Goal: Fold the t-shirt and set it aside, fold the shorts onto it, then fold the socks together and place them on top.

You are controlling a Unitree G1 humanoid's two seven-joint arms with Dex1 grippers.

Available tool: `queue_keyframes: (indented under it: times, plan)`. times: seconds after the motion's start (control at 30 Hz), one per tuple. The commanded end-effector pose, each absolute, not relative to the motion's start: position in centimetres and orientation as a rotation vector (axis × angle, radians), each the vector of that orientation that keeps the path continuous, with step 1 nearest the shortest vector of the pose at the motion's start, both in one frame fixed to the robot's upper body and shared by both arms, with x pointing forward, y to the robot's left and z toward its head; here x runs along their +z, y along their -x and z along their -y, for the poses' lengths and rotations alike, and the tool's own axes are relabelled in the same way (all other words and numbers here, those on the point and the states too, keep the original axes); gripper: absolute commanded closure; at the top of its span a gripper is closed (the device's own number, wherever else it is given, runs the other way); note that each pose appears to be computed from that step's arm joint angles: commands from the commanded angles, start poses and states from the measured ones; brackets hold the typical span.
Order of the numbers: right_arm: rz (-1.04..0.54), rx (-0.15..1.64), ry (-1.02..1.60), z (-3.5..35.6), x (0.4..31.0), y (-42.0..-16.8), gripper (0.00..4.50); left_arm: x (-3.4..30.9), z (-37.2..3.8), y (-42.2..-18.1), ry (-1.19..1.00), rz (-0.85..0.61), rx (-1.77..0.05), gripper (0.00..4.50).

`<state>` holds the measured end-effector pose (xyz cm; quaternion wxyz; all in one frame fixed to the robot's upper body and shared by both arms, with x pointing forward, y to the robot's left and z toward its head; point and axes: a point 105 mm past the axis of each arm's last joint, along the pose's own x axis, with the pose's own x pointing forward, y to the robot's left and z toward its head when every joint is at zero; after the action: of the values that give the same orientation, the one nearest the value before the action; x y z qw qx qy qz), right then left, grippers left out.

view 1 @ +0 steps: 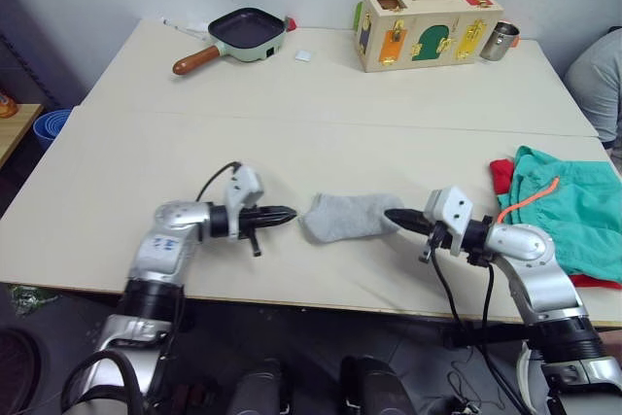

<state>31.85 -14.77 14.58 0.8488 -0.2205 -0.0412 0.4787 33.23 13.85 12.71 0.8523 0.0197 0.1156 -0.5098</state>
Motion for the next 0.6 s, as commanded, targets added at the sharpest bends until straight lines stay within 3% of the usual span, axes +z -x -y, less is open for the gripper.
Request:
queue_keyframes:
  times: [0.03, 0.23, 0.3, 0.6]
  plan:
    - [0.094, 1.035, 0.480, 13.1, 14.7, -32.0, 4.50, 14.4, -12.9, -32.3, 0.086, -0.264, -1.093, 4.05]
    - [-0.008, 1.045, 0.572, 13.2, 11.8, -33.4, 4.50, 14.1, -11.6, -32.1, 0.258, -0.546, -1.030, 2.31]
    - [-0.031, 1.060, 0.588, 13.5, 11.2, -33.5, 4.50, 14.6, -10.8, -32.5, 0.322, -0.579, -1.032, 1.74]
    - [-0.053, 1.077, 0.604, 13.6, 10.8, -34.1, 4.50, 13.1, -7.0, -33.2, 0.343, -0.736, -1.063, 1.74]
